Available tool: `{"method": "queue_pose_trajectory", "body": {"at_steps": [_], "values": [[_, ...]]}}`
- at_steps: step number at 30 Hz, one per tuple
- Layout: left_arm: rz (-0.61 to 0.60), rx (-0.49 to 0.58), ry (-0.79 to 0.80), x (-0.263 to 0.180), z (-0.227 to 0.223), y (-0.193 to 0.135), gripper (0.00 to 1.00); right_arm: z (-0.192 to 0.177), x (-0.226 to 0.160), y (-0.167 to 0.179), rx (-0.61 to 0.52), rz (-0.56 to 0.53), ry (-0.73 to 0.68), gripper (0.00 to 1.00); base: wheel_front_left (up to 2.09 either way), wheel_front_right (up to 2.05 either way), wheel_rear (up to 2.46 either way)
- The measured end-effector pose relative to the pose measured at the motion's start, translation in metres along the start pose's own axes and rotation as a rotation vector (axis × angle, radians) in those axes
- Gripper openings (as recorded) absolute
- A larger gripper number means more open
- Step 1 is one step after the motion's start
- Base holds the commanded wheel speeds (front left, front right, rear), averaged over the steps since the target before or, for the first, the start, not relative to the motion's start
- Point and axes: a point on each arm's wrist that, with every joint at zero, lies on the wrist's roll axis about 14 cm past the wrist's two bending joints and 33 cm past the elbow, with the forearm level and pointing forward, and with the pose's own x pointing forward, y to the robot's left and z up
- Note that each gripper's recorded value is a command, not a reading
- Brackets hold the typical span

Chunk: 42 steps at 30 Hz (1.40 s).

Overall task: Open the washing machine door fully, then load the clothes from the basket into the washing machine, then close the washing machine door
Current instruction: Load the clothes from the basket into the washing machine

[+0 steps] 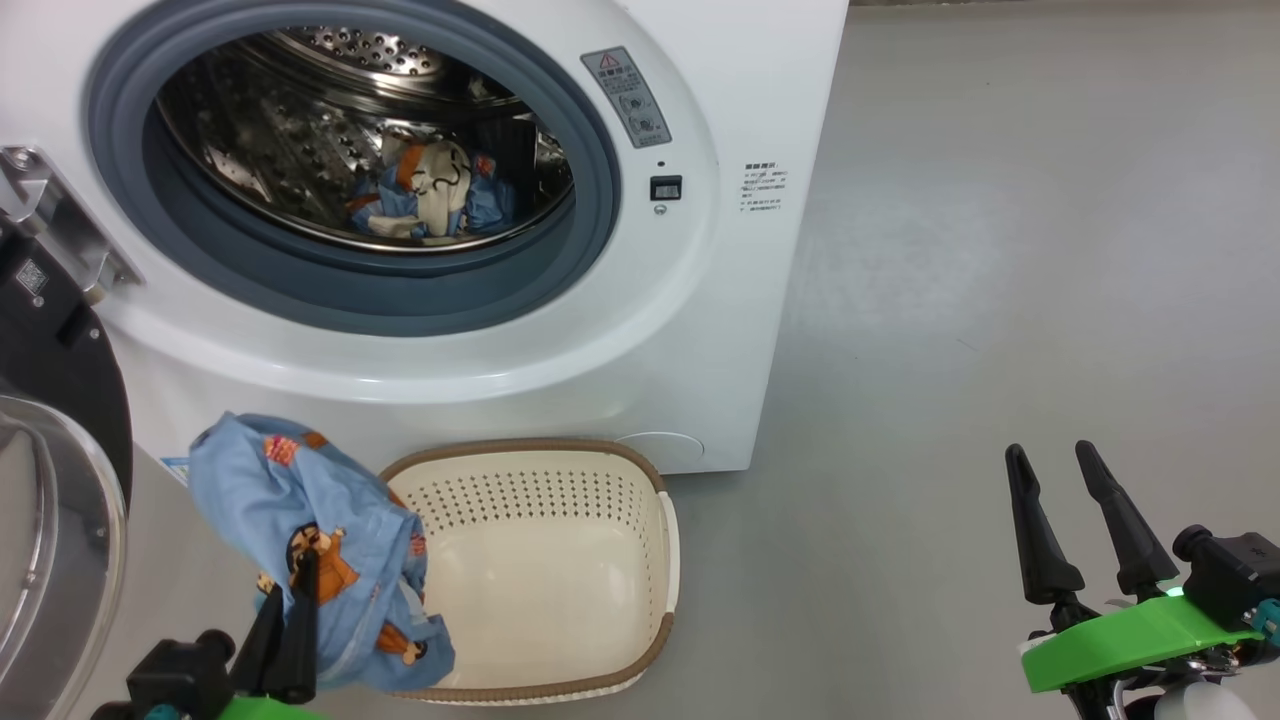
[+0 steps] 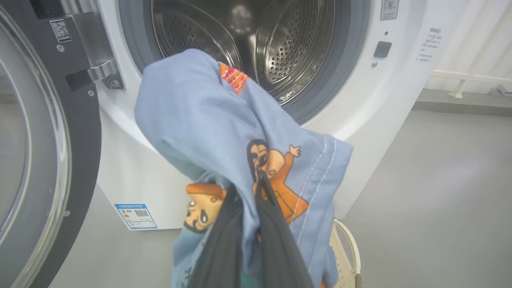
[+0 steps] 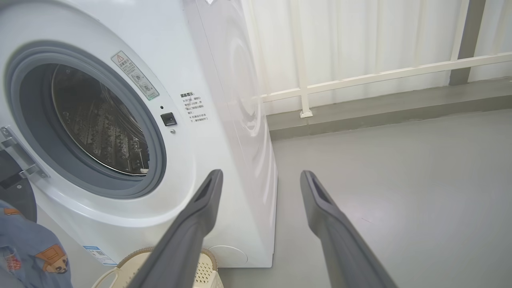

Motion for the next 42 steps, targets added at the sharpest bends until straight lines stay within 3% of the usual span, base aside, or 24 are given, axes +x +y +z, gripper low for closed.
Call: {"method": "queue_pose_trajectory", "body": {"at_steps": [22, 42], "values": [[0.015, -0.008, 0.000, 0.010, -0.006, 0.002, 0.00, -0.021, 0.008, -0.007, 0.008, -0.020, 0.058, 1.00, 0.00, 0.00, 0.00], [-0.086, 0.050, -0.202, 0.172, 0.062, -0.017, 0.00, -0.058, 0.079, -0.015, 0.036, -0.031, 0.088, 1.00, 0.00, 0.00, 0.00]]}}
